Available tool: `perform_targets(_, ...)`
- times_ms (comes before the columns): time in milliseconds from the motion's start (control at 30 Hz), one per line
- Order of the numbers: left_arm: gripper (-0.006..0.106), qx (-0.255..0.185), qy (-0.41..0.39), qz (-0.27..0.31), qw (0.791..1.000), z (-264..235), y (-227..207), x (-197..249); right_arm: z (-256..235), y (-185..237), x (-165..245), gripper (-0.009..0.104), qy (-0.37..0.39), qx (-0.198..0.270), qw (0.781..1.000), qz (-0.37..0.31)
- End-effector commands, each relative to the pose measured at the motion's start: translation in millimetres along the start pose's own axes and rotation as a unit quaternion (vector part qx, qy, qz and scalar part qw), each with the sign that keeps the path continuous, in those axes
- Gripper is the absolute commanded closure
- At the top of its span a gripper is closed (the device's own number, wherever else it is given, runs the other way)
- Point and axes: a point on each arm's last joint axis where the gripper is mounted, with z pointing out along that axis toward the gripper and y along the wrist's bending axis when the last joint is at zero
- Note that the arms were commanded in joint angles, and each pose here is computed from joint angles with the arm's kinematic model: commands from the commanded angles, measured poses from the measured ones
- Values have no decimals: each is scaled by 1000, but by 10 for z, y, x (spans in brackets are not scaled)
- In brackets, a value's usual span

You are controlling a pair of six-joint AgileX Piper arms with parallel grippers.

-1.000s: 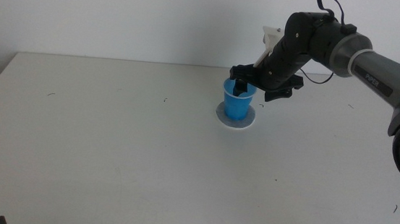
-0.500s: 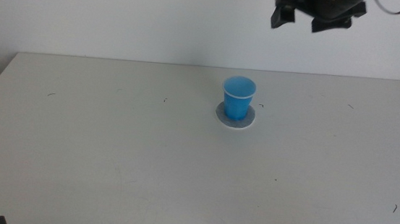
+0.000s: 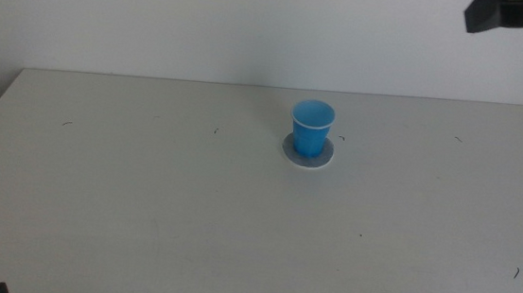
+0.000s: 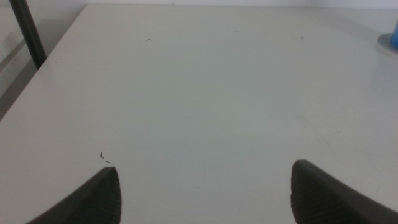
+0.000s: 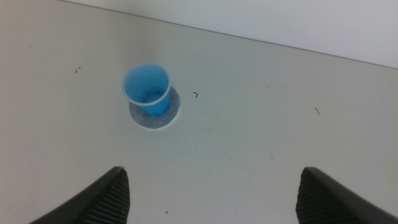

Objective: Place an empty cup on a cup mat.

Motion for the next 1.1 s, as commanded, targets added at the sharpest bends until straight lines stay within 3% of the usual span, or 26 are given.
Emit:
perform_targets(0, -5, 5, -42, -4, 999, -18, -9, -83, -457, -52, 143, 16, -81, 18, 997, -3)
perform_targets(200, -5, 5, -42, -4, 999, -18, -9, -83, -926, -121, 820, 16, -158, 41, 986, -7)
perform_targets(400, -5, 5, -42, -4, 999, -18, -9, -83, -1059, -143, 1581, 16, -249, 37, 968, -15)
perform_targets(700, -5, 5, -42, -4, 999, -18, -9, -83, -723, -174, 2528, 16, -335, 27, 942, -27)
perform_targets(867, -5, 5, -42, -4, 999, -18, -9, -83, -589, -179, 2808, 16, -394, 21, 918, -33)
perform_targets(1067, -5, 5, -42, -4, 999, -18, -9, -83, -393, -195, 3094, 16, -401, 18, 915, -32)
